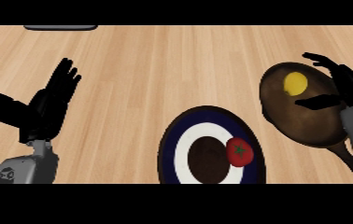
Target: Pick the lemon from the plate and place it in the pan
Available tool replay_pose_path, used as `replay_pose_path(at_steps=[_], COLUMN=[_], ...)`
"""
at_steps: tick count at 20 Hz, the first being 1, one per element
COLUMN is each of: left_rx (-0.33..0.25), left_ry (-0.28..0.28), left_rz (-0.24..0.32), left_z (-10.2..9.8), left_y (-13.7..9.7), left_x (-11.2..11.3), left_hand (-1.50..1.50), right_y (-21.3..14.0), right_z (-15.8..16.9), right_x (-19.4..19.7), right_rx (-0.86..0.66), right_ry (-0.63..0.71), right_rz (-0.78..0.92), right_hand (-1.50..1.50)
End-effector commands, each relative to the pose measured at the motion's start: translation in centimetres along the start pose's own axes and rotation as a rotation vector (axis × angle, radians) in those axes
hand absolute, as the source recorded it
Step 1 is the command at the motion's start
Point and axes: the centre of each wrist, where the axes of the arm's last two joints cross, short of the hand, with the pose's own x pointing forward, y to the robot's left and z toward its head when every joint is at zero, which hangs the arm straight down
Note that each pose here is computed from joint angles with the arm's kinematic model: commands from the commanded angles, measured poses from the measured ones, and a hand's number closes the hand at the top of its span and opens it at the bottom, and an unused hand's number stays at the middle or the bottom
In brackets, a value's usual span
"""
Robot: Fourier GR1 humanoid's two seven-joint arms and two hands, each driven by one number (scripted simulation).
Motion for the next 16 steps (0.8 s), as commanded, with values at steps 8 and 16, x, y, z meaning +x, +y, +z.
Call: replay_pose_path(at_steps=[8, 16], left_rx=[0.011, -0.001], left_ry=[0.011, -0.008], left_rz=[0.006, 0.003], left_z=[-0.7, -0.3], left_y=[-0.8, -0.3], left_x=[-0.7, -0.4], left_hand=[0.0, 0.0], right_y=[-8.8, -14.1], right_z=[5.0, 12.8], right_x=[-6.4, -11.1], right_rx=[-0.153, -0.09], right_ry=[-0.001, -0.086], right_rz=[-0.509, -0.717], right_hand=[-1.5, -1.5])
